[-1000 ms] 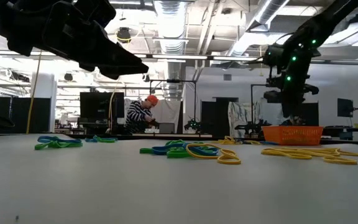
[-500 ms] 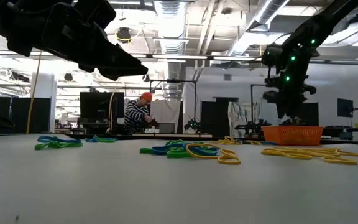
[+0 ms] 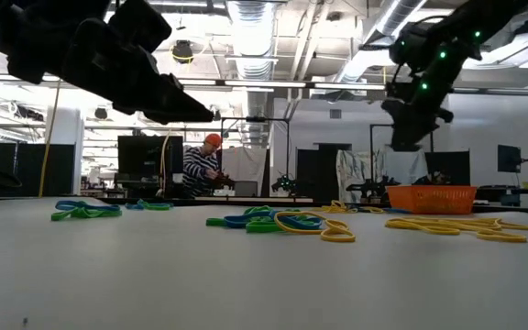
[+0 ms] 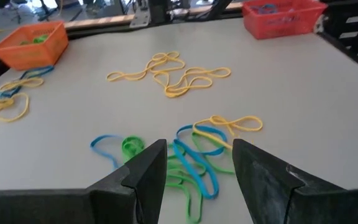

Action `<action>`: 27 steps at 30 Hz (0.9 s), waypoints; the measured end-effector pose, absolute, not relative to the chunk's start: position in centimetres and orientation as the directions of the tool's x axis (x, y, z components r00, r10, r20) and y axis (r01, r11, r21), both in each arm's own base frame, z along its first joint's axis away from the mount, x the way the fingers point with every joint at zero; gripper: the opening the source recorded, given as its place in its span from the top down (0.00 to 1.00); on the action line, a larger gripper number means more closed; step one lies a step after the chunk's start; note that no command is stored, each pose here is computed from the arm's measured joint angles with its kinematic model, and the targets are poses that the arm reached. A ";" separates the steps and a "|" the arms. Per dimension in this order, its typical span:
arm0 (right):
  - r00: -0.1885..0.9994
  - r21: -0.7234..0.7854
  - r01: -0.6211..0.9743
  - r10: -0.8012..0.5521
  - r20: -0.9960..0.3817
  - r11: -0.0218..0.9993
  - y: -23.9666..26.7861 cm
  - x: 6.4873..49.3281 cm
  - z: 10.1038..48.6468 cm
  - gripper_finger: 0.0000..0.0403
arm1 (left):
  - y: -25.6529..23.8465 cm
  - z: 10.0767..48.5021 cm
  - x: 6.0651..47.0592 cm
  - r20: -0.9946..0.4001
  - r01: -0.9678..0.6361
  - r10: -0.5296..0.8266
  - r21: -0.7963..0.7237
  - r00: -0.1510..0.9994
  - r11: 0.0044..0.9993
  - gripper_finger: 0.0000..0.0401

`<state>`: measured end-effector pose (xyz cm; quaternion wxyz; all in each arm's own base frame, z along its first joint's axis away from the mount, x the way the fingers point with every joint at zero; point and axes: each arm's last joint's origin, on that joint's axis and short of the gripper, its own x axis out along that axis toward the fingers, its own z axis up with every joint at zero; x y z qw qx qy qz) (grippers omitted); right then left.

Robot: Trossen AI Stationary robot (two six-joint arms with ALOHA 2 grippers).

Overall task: Sort rubber bands into baskets
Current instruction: Put the blue rubber band into the red bin

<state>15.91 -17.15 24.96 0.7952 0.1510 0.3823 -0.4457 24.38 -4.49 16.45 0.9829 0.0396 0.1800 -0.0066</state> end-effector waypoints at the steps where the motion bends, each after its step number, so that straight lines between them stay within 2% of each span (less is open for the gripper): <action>1: 0.343 -0.087 0.802 -0.574 -0.743 0.591 -16.7 16.3 25.0 0.45 | -4.5 16.4 24.4 -0.361 0.019 0.010 0.076 0.933 0.997 0.57; 6: 0.459 -0.074 0.656 -0.475 -0.751 0.751 -14.1 18.7 25.0 0.45 | -4.2 16.2 24.3 -0.379 -0.040 0.072 0.090 0.923 0.995 0.57; 13: 0.553 -0.075 0.474 -0.363 -0.750 0.877 -9.6 21.4 24.9 0.45 | -3.6 15.8 24.1 -0.413 -0.134 0.166 0.106 0.896 0.985 0.57; 21: 0.682 -0.060 0.279 -0.242 -0.691 0.958 -4.7 23.3 23.8 0.45 | -0.9 15.3 22.7 -0.551 -0.349 0.314 0.044 0.773 0.936 0.57; 27: 0.767 -0.042 0.204 -0.186 -0.615 0.978 -2.2 23.9 22.4 0.45 | 0.1 16.0 20.4 -0.644 -0.448 0.337 -0.008 0.686 0.894 0.57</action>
